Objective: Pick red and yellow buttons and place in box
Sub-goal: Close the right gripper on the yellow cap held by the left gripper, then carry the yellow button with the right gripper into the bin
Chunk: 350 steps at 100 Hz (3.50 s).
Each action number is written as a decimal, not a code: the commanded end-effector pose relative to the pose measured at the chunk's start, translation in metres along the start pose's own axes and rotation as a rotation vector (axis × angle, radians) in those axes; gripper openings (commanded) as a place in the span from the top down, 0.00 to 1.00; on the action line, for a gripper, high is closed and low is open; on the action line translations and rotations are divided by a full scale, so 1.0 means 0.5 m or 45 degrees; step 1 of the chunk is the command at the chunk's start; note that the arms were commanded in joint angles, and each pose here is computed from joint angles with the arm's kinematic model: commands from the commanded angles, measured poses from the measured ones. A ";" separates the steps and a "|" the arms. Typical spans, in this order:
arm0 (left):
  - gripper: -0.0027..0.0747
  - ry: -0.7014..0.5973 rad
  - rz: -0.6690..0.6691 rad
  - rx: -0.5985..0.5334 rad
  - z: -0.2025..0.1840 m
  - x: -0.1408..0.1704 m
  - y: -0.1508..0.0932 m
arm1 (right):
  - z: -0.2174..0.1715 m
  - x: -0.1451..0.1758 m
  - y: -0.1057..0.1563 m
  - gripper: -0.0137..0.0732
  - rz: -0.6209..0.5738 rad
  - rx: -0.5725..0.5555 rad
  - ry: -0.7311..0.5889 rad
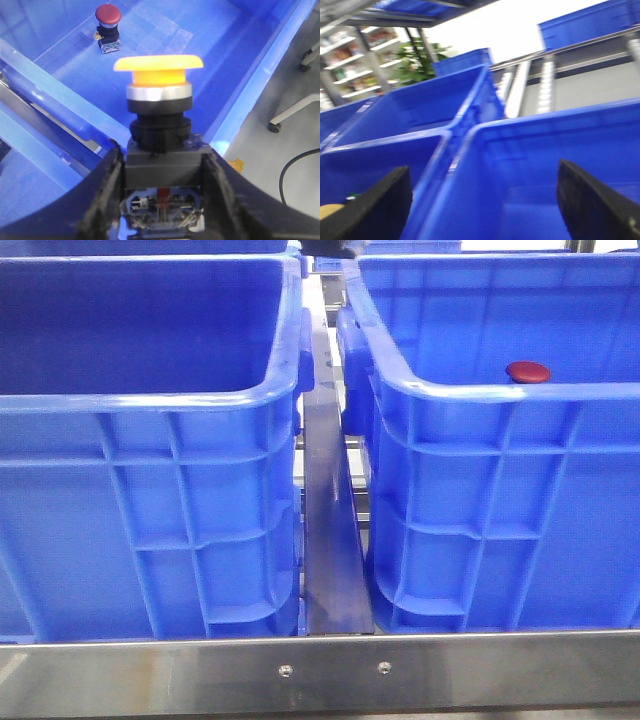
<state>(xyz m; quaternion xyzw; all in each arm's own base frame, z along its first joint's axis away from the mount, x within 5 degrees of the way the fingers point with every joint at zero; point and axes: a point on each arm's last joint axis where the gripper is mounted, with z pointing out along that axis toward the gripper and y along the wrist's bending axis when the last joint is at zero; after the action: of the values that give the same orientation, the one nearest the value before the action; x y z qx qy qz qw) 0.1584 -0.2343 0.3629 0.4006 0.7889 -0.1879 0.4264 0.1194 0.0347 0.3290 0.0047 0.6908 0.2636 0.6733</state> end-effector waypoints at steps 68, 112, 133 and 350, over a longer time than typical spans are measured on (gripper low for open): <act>0.99 -0.133 0.005 0.017 -0.029 -0.030 -0.003 | 0.165 0.017 0.044 0.14 0.686 -0.669 0.528; 0.99 -0.133 0.001 0.019 -0.029 -0.030 -0.003 | 0.185 0.062 0.084 0.14 0.707 -0.742 0.700; 0.99 -0.132 -0.005 0.023 -0.029 -0.030 -0.004 | 0.191 0.041 0.098 0.19 0.662 -0.787 0.680; 0.10 -0.456 -0.589 -1.058 -0.386 0.226 0.190 | 0.149 -0.075 -0.084 0.73 0.167 -0.096 0.178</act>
<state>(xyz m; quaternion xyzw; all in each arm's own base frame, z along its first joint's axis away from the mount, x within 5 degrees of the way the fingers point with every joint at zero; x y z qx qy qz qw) 0.1138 -0.0025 0.3744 -0.0229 0.8220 -0.0067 0.5690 0.2087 0.0137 0.3338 0.0077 0.7498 0.3353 0.5704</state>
